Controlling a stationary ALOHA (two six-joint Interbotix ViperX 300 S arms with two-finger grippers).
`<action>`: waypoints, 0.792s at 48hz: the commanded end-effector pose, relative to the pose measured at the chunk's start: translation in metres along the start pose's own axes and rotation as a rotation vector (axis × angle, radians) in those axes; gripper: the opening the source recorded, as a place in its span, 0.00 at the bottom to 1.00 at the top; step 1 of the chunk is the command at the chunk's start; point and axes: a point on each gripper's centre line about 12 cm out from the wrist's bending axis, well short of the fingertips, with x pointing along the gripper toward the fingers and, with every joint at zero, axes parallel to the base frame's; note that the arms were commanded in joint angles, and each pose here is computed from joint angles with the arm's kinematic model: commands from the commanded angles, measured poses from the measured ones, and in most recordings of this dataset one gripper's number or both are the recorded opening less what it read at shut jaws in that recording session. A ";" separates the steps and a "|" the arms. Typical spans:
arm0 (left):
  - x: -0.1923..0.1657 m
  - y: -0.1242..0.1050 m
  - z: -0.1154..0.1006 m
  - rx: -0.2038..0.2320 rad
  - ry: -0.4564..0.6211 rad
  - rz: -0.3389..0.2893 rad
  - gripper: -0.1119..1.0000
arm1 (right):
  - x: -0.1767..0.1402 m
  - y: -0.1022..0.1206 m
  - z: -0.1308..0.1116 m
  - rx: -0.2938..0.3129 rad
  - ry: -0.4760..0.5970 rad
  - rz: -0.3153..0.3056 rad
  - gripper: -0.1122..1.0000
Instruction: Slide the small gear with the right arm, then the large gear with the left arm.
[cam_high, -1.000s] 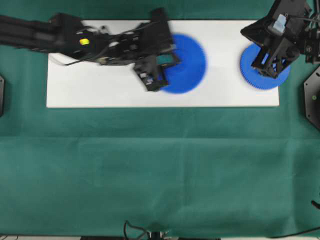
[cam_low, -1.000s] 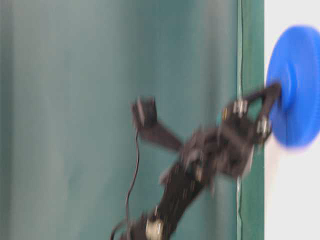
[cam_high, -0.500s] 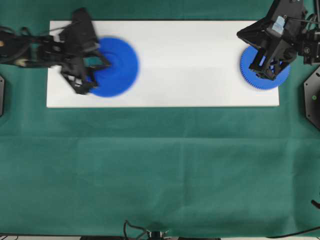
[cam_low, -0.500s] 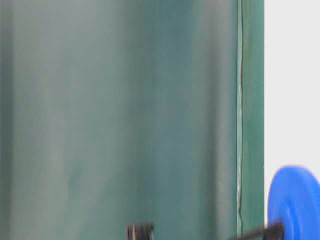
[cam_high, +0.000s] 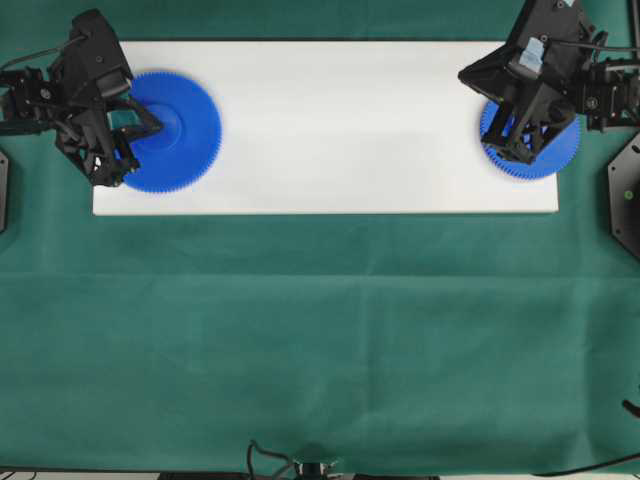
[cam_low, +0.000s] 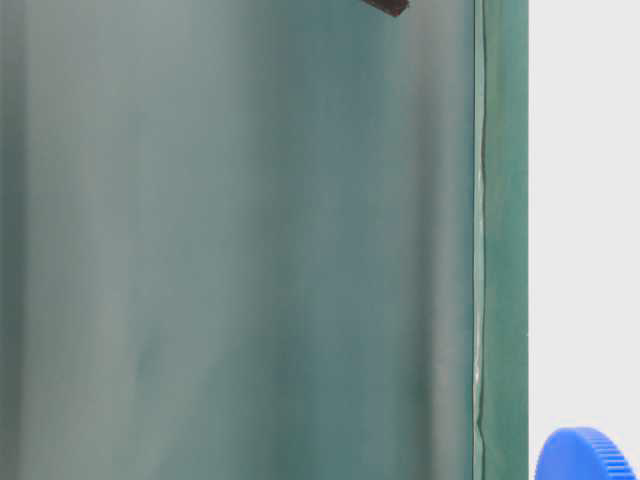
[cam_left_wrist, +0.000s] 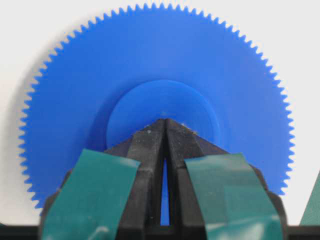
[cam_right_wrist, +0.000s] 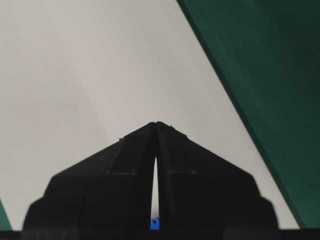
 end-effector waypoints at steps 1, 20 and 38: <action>-0.002 0.000 0.003 -0.004 -0.012 -0.001 0.10 | -0.003 0.003 0.010 0.011 -0.028 0.016 0.58; -0.003 0.000 0.003 -0.004 -0.014 -0.002 0.10 | -0.003 0.003 0.010 0.010 -0.026 0.013 0.58; -0.006 -0.002 0.016 -0.004 -0.053 -0.007 0.10 | -0.003 0.003 0.010 0.010 -0.026 0.013 0.58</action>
